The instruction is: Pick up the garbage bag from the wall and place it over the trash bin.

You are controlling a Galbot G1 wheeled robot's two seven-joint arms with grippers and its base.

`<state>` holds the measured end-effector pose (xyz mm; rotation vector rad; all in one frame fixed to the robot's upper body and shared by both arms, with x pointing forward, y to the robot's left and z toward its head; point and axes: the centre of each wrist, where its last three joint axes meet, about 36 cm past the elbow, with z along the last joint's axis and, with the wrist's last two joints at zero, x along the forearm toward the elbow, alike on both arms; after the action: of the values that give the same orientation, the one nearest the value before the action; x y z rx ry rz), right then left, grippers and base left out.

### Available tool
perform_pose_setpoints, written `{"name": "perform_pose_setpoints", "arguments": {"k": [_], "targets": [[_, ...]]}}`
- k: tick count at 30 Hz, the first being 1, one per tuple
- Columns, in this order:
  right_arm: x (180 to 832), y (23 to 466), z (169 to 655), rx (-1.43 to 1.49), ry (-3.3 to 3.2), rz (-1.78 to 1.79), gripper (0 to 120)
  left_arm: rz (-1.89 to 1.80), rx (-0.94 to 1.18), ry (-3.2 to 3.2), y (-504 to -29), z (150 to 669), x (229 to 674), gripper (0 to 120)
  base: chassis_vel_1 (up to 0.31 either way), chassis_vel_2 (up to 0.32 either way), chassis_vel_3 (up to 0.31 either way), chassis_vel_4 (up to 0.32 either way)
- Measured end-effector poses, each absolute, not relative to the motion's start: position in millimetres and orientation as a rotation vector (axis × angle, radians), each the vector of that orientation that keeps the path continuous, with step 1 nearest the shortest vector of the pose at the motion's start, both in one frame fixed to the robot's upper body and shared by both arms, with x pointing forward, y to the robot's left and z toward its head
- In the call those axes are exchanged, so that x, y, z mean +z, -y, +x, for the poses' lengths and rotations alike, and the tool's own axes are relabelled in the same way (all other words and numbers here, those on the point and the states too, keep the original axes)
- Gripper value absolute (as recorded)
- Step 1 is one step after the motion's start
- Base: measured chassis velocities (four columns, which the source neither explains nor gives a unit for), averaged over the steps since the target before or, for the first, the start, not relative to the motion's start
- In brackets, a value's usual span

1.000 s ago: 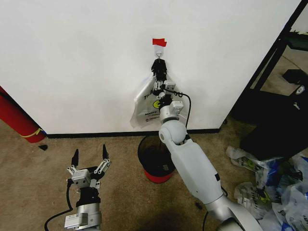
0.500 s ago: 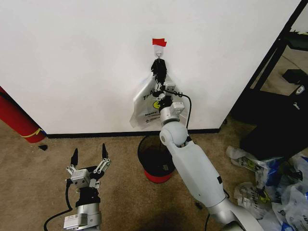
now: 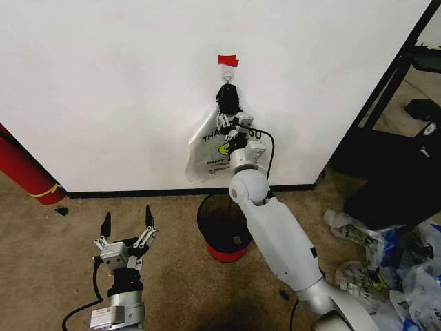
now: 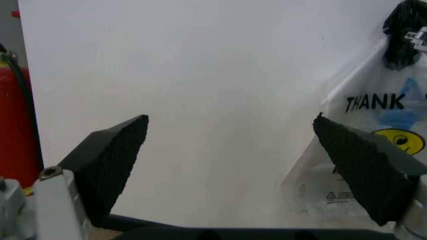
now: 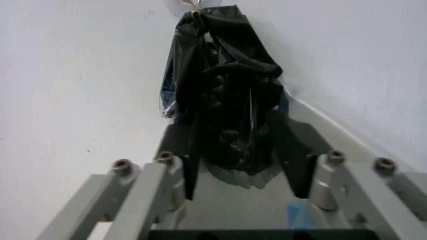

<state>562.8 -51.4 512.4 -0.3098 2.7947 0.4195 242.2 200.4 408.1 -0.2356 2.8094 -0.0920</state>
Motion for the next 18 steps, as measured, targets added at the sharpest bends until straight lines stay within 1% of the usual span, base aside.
{"name": "perform_pose_setpoints", "arguments": {"k": [1,2,3,4,5,6,8,9,18], "targets": [[512.8,51.2,563.2,0.419,-2.794,-0.31,29,-0.235,-0.093,-2.81,-200.0,242.2,407.9,98,0.0,0.0,0.0,0.0],[513.0,51.3,563.4,0.419,-2.793,-0.31,29,-0.235,-0.094,-2.81,-199.8,242.2,407.7,98,0.0,0.0,0.0,0.0],[513.2,51.4,563.8,0.418,-2.792,-0.31,22,-0.235,-0.095,-2.811,-199.6,242.3,407.6,98,0.0,0.0,0.0,0.0],[513.4,51.6,564.6,0.417,-2.792,-0.31,18,-0.234,-0.095,-2.81,-199.6,242.5,407.4,98,0.0,0.0,0.0,0.0],[513.9,51.8,565.5,0.416,-2.792,-0.309,15,-0.234,-0.095,-2.81,-199.6,242.6,407.5,98,0.0,0.0,0.0,0.0],[513.9,51.8,565.5,0.416,-2.792,-0.309,15,-0.234,-0.095,-2.81,-199.6,242.6,407.5,98,0.0,0.0,0.0,0.0],[516.1,52.1,568.3,0.422,-2.792,-0.31,4,-0.234,-0.095,-2.809,-200.0,242.8,407.5,98,0.0,0.0,0.0,0.0],[517.1,52.1,569.8,0.423,-2.792,-0.31,1,-0.235,-0.095,-2.809,-200.4,242.8,407.5,98,0.0,0.0,0.0,0.0],[523.0,45.5,576.3,0.447,-2.787,-0.31,0,-0.253,-0.138,-2.798,-209.1,245.7,421.3,98,0.0,0.0,0.0,0.0]]}}
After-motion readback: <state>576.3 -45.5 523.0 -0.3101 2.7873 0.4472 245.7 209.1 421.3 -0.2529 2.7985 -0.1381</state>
